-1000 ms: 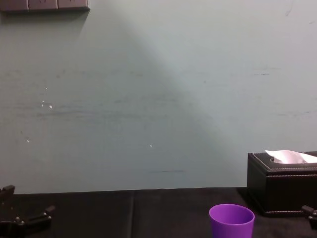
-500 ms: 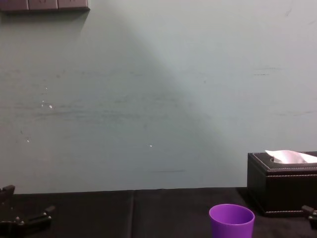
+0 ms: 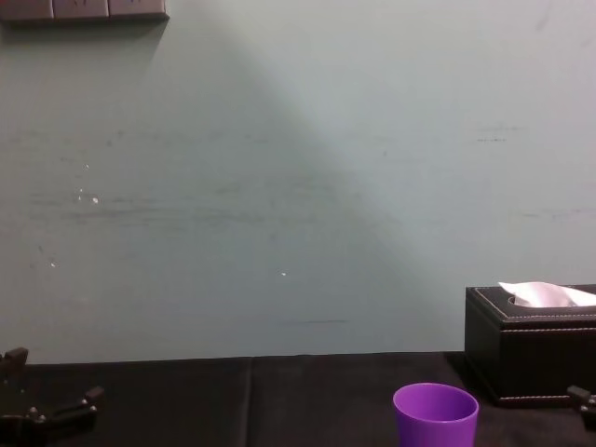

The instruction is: Stack the three plastic cups sequentially using one hand.

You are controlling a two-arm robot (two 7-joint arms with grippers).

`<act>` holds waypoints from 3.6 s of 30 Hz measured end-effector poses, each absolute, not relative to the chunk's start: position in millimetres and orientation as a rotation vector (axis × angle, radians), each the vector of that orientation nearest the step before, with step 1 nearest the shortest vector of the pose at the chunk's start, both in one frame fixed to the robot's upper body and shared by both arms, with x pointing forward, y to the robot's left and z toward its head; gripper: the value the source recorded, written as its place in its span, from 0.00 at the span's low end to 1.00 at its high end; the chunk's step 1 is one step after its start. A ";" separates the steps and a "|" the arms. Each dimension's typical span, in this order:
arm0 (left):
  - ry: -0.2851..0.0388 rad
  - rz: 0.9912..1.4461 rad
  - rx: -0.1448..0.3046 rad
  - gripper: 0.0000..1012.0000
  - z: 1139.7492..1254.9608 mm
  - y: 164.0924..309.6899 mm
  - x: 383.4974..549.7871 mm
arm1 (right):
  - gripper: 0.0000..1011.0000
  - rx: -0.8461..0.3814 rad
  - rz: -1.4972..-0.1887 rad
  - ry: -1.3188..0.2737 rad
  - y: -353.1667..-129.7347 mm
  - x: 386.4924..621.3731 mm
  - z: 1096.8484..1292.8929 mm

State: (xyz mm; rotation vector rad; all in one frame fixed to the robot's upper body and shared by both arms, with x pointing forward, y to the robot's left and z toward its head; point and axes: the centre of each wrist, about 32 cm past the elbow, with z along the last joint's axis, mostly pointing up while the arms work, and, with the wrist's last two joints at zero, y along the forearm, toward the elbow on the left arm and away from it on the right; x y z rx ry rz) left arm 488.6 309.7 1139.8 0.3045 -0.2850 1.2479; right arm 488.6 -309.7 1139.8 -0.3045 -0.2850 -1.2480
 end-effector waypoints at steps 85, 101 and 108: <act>-0.285 1.248 0.304 1.00 1139.8 309.7 488.6 | 0.99 -0.146 -0.777 -0.052 -378.3 358.0 1146.8; -0.285 1.248 0.305 1.00 1139.8 309.7 488.6 | 0.99 -0.143 -0.746 0.016 -363.8 376.7 1130.6; -0.285 1.248 0.304 1.00 1139.8 309.7 488.6 | 0.99 -0.147 -0.733 0.025 -358.8 387.1 1128.9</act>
